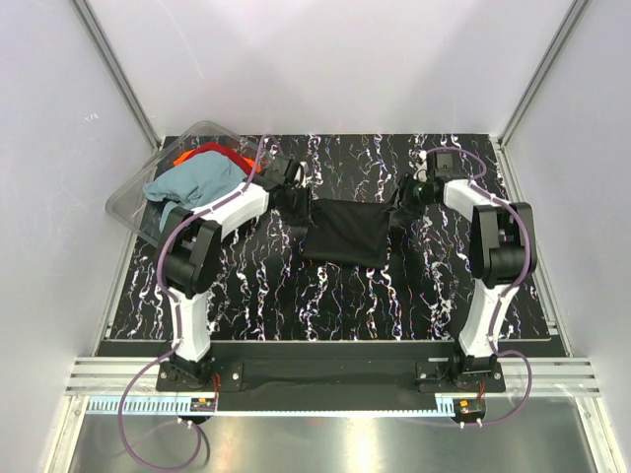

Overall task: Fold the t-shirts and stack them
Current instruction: Fold the tshirt

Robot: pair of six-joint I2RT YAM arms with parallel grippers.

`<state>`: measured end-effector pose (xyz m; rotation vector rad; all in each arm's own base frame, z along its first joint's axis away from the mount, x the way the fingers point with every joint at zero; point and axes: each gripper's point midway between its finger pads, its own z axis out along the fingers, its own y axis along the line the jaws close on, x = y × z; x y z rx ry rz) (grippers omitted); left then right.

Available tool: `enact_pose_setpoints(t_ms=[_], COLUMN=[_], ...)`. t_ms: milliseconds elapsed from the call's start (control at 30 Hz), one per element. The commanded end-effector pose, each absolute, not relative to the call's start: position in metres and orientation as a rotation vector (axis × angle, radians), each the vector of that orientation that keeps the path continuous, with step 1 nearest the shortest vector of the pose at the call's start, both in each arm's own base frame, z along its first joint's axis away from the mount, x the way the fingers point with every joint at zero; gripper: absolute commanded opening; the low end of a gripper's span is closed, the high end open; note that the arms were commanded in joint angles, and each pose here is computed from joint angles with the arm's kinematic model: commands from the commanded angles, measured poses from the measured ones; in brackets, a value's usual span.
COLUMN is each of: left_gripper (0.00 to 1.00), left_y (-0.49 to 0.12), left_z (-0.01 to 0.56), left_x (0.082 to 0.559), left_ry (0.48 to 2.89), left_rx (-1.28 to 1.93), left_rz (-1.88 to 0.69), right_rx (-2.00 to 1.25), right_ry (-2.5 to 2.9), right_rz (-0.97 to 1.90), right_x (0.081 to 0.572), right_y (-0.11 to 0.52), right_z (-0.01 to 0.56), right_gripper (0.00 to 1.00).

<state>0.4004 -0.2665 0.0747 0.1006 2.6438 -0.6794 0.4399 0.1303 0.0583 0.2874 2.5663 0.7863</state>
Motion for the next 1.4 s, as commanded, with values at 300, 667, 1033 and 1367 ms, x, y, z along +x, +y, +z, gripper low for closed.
enact_pose_setpoints(t_ms=[300, 667, 1033, 1367], left_gripper=[0.37, 0.38, 0.38, 0.37], left_y=[-0.250, -0.247, -0.258, -0.266], left_z=[0.052, 0.064, 0.090, 0.055], left_x=[0.358, 0.350, 0.344, 0.342], left_ry=[2.717, 2.709, 2.639, 2.664], left_rx=[-0.001, -0.058, -0.006, -0.031], left_rz=[-0.532, -0.545, -0.673, -0.735], right_rx=[0.315, 0.376, 0.422, 0.258], right_ry=[2.582, 2.518, 2.430, 2.376], right_rz=[0.790, 0.829, 0.819, 0.950], right_x=[0.478, 0.489, 0.488, 0.491], right_y=[0.121, 0.112, 0.109, 0.163], right_z=[0.014, 0.027, 0.095, 0.137], right_gripper=[0.11, 0.16, 0.50, 0.21])
